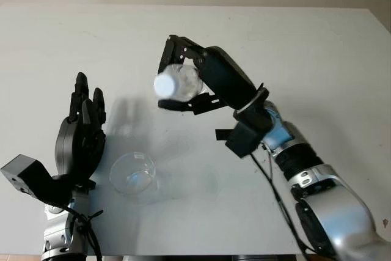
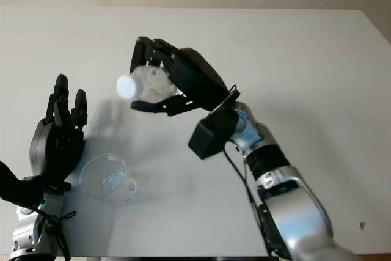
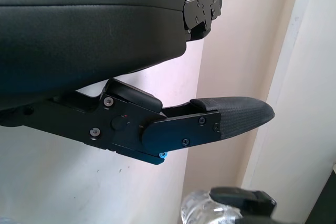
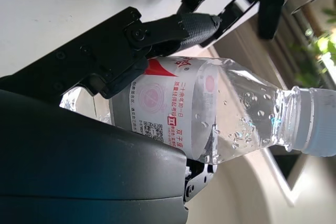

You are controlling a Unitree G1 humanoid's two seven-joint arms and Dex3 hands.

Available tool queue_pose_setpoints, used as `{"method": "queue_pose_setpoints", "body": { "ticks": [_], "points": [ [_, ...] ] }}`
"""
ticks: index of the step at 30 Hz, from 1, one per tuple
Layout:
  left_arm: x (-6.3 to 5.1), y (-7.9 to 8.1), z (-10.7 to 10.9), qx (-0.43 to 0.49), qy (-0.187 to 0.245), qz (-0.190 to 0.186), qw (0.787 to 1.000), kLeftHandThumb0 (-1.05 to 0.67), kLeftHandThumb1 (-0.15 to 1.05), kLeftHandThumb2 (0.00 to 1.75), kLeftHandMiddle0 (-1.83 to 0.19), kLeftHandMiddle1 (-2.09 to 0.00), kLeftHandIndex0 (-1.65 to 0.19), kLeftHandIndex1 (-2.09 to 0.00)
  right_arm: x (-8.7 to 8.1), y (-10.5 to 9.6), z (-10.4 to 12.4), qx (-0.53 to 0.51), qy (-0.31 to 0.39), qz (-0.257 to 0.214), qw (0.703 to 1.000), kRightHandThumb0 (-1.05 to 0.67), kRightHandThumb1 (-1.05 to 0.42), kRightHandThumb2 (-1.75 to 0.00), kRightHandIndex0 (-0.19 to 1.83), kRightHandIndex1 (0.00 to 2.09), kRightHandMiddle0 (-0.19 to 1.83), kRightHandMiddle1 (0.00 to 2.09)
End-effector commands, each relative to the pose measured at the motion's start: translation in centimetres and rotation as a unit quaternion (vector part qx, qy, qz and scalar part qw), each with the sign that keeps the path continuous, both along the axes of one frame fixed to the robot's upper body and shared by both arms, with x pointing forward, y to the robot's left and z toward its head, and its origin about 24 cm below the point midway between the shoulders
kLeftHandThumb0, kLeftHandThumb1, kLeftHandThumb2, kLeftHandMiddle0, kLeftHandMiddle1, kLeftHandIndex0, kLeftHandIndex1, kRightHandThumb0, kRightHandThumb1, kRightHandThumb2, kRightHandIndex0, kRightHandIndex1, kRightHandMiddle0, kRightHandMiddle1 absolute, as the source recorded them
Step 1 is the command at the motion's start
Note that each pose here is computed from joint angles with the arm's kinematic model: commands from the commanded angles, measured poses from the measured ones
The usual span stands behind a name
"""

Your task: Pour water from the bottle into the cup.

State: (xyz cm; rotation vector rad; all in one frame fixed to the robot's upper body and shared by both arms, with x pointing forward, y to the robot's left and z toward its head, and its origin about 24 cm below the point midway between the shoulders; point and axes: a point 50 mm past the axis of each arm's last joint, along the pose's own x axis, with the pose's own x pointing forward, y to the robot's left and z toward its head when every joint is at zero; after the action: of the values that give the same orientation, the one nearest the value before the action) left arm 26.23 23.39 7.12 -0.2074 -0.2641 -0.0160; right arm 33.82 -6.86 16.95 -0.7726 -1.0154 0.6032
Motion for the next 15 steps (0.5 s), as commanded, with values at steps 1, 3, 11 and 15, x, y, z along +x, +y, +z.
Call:
{"method": "queue_pose_setpoints", "body": {
  "ticks": [1,3,11,15],
  "points": [
    [-0.6,-0.2,-1.4,-0.009,0.028,0.001,1.000,-0.79,1.05,0.56,0.19,-0.05,0.19,-0.04,-0.5,0.3,0.3,-0.016,-0.028,0.016,0.999,-0.09,-0.79,-0.58,1.30,2.09,1.15,2.09],
    [-0.6,-0.2,-1.4,-0.008,0.027,0.001,1.000,-0.79,1.05,0.56,0.19,-0.05,0.19,-0.04,-0.9,0.5,-0.1,-0.032,-0.041,0.022,0.998,-0.06,-0.55,-1.06,1.25,2.09,1.09,2.09],
    [-0.5,-0.5,-1.4,-0.008,0.028,0.004,1.000,-0.79,1.05,0.56,0.18,-0.06,0.19,-0.03,-2.1,2.1,-1.5,-0.071,-0.109,0.030,0.991,-0.12,-0.53,-1.24,1.27,2.09,1.02,2.09],
    [-0.4,-0.6,-1.4,-0.008,0.030,0.005,1.000,-0.79,1.05,0.56,0.18,-0.06,0.19,-0.04,-2.4,2.9,-1.5,-0.087,-0.148,0.031,0.985,-0.20,-0.69,-0.91,1.19,2.09,0.95,2.09]
  ]
}}
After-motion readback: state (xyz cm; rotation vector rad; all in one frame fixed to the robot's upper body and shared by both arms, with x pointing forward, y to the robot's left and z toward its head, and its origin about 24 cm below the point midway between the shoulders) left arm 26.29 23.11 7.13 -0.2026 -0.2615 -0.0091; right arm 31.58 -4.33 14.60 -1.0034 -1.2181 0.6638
